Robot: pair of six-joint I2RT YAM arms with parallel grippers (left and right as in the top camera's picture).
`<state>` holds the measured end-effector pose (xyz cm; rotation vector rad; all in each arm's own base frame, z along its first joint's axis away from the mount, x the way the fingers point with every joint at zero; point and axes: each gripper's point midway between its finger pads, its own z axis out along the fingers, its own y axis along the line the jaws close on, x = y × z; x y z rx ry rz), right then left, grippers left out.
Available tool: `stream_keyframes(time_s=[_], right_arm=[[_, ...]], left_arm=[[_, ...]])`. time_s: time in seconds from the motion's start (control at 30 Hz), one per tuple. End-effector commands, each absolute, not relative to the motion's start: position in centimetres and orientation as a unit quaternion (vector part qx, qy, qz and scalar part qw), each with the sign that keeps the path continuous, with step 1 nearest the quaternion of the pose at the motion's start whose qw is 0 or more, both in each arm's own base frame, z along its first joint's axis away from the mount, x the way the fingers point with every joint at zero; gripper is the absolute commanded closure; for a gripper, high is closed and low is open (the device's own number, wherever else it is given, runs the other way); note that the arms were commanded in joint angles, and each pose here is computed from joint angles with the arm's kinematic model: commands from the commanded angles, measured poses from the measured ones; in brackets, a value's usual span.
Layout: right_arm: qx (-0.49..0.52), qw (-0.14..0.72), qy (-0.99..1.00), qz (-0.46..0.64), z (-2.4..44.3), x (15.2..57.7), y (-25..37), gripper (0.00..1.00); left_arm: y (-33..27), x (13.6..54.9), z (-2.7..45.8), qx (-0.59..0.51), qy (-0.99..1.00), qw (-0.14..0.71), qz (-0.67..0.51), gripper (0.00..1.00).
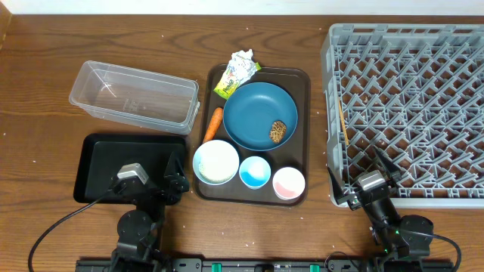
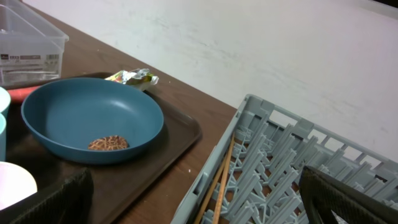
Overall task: Sort waste into correct bins and load items into the dishwasher rack
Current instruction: 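Move the left gripper from rest toward the cups on the tray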
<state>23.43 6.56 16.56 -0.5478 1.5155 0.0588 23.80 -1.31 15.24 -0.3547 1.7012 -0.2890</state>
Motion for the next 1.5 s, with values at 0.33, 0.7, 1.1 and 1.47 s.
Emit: stream_keyframes(time_s=[0.33, 0.7, 1.1, 1.47], right_arm=[[-0.237, 0.693, 0.681, 0.025, 16.5, 23.5, 6.2, 0.01], [-0.237, 0.693, 0.681, 0.025, 16.5, 23.5, 6.2, 0.01], [-0.237, 0.692, 0.681, 0.025, 16.5, 23.5, 6.2, 0.01], [-0.237, 0.706, 0.661, 0.090, 17.8, 22.8, 7.8, 0.01]], left_arm=[[-1.2, 23.9, 13.8, -0.161, 0.753, 0.626, -0.123, 0.02], [-1.2, 23.9, 13.8, -0.161, 0.753, 0.626, -0.123, 0.02], [-1.2, 23.9, 13.8, -0.161, 0.753, 0.626, -0.122, 0.02], [-4.2, 23.9, 16.1, -0.104, 0.733, 0.642, -0.200, 0.02]])
